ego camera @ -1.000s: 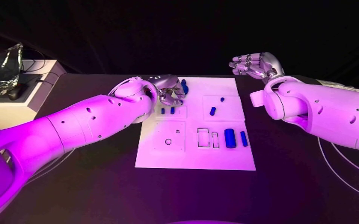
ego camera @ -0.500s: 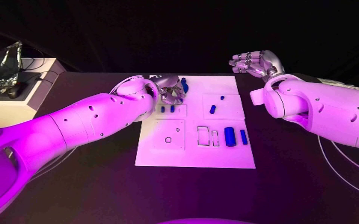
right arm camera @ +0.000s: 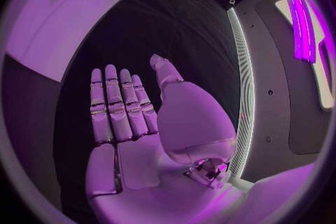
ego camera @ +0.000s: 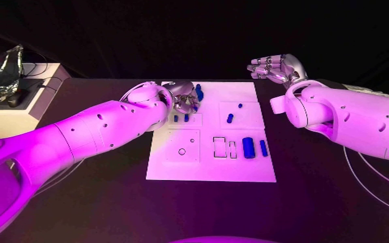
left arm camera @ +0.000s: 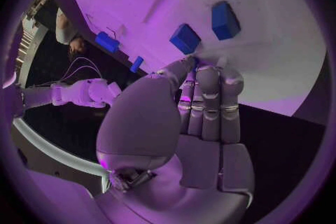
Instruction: Assemble the parts on the task board
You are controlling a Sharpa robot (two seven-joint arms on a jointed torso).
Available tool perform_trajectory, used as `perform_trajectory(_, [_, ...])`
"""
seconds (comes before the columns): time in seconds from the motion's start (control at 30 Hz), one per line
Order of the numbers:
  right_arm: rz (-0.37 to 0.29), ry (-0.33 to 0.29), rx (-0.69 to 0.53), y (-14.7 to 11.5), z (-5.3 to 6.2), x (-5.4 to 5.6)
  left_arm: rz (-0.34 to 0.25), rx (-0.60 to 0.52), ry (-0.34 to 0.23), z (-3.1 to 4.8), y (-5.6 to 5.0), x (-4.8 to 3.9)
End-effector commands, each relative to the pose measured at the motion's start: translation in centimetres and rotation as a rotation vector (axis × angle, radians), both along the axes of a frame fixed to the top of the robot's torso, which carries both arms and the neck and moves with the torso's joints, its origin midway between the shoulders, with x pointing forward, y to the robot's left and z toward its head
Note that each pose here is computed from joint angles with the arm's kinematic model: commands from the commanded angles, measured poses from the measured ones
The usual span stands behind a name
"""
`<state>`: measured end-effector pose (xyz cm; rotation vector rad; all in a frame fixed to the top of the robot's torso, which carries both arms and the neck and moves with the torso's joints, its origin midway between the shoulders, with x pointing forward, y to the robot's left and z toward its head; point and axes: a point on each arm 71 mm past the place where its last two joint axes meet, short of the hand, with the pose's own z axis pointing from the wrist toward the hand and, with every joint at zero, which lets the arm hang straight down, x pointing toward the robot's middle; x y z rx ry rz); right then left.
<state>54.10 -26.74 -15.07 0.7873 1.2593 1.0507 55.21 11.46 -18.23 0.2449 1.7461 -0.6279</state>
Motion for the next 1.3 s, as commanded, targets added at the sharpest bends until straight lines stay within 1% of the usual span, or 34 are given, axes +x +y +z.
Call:
perform_trajectory(0.03, [0.023,-0.010,-0.003,0.2,0.1,0.0,-0.004,0.023,0.022,-0.30,-0.2,-0.07])
perform_trajectory(0.3, [0.023,-0.010,-0.003,0.3,0.1,0.0,0.000,0.015,0.016,-0.27,-0.2,-0.03])
perform_trajectory(0.47, [0.023,-0.010,-0.003,0.3,0.1,0.0,0.016,-0.002,-0.003,-0.10,0.0,0.04])
perform_trajectory(0.67, [0.024,-0.011,-0.003,0.3,0.1,0.0,0.035,-0.052,-0.034,0.24,0.3,0.08])
perform_trajectory(0.87, [0.024,-0.011,-0.003,0.3,0.1,0.0,0.030,-0.107,-0.032,0.50,0.8,-0.14])
perform_trajectory(1.0, [0.022,-0.009,-0.002,0.2,0.1,0.0,0.032,-0.150,-0.022,1.03,1.5,-0.28])
perform_trajectory(1.3, [0.021,-0.001,0.010,0.2,0.0,-0.1,0.052,-0.224,0.034,2.57,3.2,-0.57])
